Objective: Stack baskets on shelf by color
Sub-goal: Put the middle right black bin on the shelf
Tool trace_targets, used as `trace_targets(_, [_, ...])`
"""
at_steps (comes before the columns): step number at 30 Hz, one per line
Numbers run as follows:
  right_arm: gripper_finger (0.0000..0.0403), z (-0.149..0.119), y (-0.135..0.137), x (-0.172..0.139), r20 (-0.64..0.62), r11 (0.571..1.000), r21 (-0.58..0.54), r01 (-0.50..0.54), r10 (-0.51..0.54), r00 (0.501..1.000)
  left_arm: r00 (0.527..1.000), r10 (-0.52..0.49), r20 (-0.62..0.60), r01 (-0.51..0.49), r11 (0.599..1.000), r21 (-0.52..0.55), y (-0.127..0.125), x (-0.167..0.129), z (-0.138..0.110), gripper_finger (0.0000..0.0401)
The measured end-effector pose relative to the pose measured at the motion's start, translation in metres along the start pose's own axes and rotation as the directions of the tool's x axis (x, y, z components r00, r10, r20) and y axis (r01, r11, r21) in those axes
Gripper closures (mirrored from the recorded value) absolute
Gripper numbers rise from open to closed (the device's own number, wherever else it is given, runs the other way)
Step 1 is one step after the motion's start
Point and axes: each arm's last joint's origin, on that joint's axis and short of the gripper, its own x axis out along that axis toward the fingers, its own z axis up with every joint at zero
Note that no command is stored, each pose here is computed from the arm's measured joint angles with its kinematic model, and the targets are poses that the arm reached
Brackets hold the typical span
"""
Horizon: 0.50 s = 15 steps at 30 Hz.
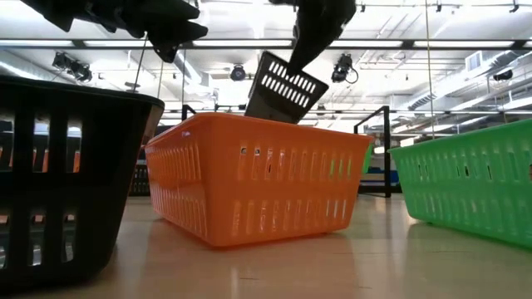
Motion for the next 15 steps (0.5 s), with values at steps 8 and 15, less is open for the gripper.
trace_targets(8, [0.0390, -0.007, -0.047, 0.021, 0.056, 0.998, -0.017, 0.065, -0.064, 0.996, 1.000, 0.021, 0.003, -0.021, 1.000, 0.000, 0.001, 0.000, 0.000, 0.0229])
trace_targets(15, [0.0390, -0.014, -0.071, 0.059, 0.029, 0.994, -0.063, 0.087, -0.085, 0.996, 1.000, 0.026, -0.001, -0.026, 1.000, -0.006, 0.001, 0.000, 0.000, 0.0229])
